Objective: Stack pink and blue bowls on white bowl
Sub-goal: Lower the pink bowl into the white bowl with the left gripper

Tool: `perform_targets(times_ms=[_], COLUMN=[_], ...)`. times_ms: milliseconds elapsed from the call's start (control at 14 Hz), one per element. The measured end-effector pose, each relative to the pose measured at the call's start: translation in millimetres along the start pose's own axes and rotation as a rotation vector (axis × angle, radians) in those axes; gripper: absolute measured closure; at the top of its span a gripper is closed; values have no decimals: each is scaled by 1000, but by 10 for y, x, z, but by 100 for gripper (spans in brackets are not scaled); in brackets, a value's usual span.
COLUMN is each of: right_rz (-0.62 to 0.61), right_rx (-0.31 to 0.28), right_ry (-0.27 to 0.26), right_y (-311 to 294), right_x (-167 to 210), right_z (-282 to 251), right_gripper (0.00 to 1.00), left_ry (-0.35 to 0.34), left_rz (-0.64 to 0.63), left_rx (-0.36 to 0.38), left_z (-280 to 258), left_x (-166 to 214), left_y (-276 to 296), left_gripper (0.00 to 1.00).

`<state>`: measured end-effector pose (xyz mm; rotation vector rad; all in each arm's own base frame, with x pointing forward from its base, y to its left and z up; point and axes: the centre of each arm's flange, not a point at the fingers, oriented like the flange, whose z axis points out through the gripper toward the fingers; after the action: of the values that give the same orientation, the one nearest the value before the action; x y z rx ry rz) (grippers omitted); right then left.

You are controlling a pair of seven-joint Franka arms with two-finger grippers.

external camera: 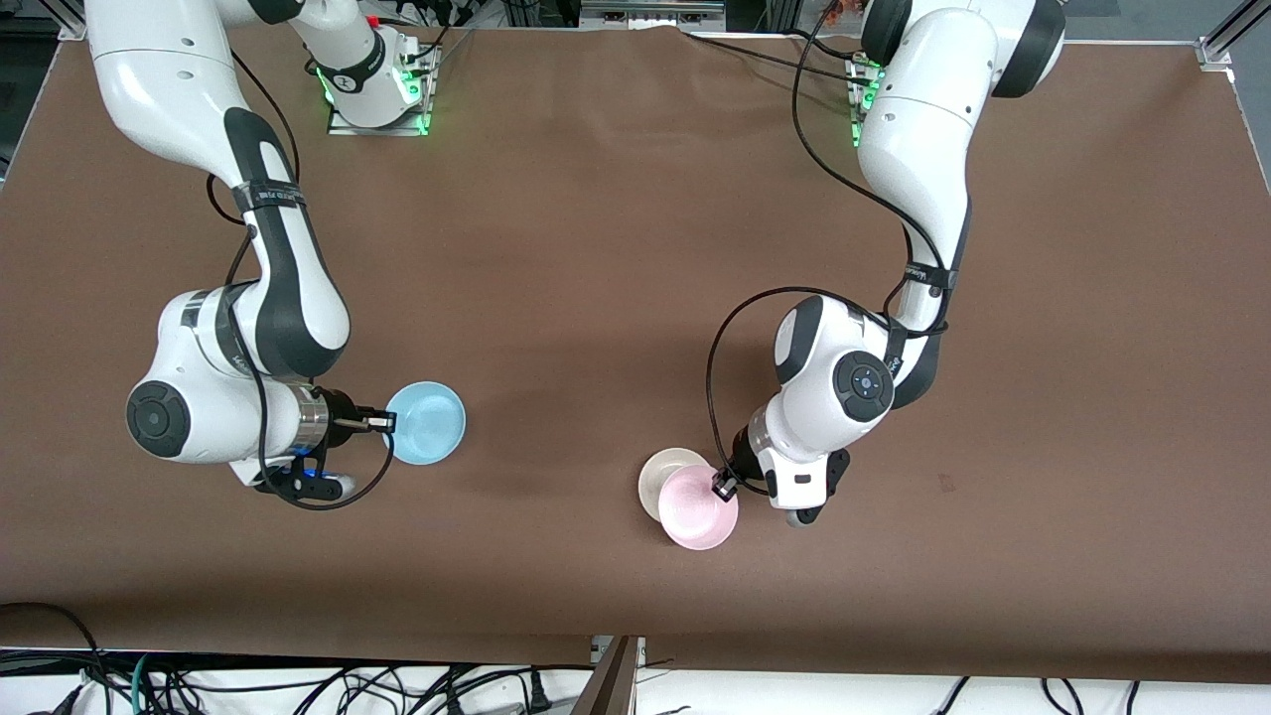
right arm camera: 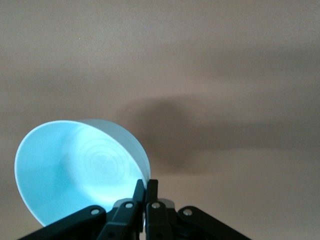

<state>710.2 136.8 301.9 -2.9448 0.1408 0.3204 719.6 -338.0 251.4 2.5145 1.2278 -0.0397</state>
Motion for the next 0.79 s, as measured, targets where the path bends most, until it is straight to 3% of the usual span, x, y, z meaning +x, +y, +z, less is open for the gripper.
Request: perform_targets(times_ms=[717, 788], right_rz=[0, 0], right_rx=[0, 0], right_ry=[-1, -1], right_y=[0, 0], right_x=[-1, -1], right_z=[1, 1], right_gripper=[97, 97], left_ry=[4, 4], left_rz=[10, 10], left_rx=[22, 22], left_z=[192, 192], left_x=[-29, -25], left_y=[-59, -60], left_gripper=[97, 93])
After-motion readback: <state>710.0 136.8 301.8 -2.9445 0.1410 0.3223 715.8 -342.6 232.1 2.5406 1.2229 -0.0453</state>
